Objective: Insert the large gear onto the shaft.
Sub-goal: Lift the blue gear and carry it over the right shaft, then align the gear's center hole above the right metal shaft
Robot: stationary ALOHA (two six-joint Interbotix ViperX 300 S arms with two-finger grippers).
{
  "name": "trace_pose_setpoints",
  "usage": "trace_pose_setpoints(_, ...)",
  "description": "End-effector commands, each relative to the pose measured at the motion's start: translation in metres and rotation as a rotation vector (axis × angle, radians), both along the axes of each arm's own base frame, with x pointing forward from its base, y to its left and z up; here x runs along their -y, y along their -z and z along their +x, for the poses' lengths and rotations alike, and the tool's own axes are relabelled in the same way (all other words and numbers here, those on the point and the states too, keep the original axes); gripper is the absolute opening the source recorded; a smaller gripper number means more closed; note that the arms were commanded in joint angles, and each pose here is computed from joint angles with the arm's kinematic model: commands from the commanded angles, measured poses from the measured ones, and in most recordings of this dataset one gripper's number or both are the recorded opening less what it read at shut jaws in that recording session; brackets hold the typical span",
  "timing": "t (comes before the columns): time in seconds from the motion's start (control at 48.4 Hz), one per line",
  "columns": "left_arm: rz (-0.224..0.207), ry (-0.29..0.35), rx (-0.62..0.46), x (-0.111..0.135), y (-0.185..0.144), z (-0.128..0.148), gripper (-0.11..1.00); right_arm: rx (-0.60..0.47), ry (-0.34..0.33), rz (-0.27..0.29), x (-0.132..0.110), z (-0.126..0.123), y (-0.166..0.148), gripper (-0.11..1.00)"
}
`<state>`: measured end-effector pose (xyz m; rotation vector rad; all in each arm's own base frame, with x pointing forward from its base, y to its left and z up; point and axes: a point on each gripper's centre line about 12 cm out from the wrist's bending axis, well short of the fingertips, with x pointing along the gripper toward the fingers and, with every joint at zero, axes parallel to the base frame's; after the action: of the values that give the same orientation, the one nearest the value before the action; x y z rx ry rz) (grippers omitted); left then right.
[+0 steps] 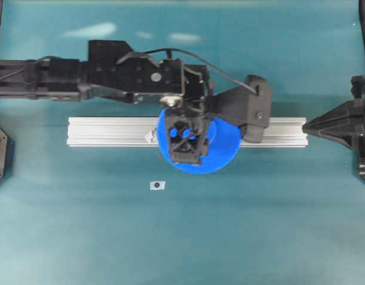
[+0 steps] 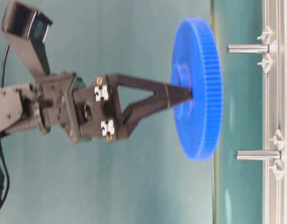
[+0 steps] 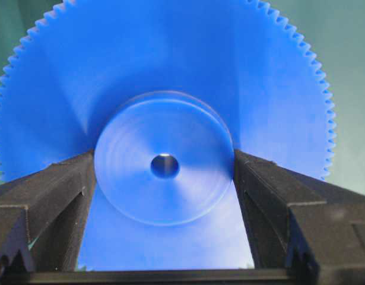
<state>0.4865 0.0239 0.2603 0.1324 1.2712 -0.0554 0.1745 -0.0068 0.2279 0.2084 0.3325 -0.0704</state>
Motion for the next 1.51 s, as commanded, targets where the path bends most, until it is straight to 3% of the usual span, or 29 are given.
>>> trace_pose_setpoints(0.0,0.009,-0.008,0.072,-0.007,-0.025,0.006,0.77,0.019,0.005,0.009,0.0,0.002,-0.005,0.05)
trace_pose_setpoints(0.31,0.012,-0.058,0.084,-0.035,-0.025,0.026,0.77,0.034,0.005,0.009,0.0,-0.001,-0.007,0.05)
trace_pose_setpoints(0.744,0.012,-0.05,0.042,-0.041,-0.008,0.057,0.77,0.039,0.003,0.007,0.0,-0.003,-0.007,0.05)
trace_pose_setpoints(1.489,0.007,-0.065,-0.012,-0.048,0.014,0.054,0.77,0.049,0.005,0.008,0.0,-0.004,-0.009,0.05)
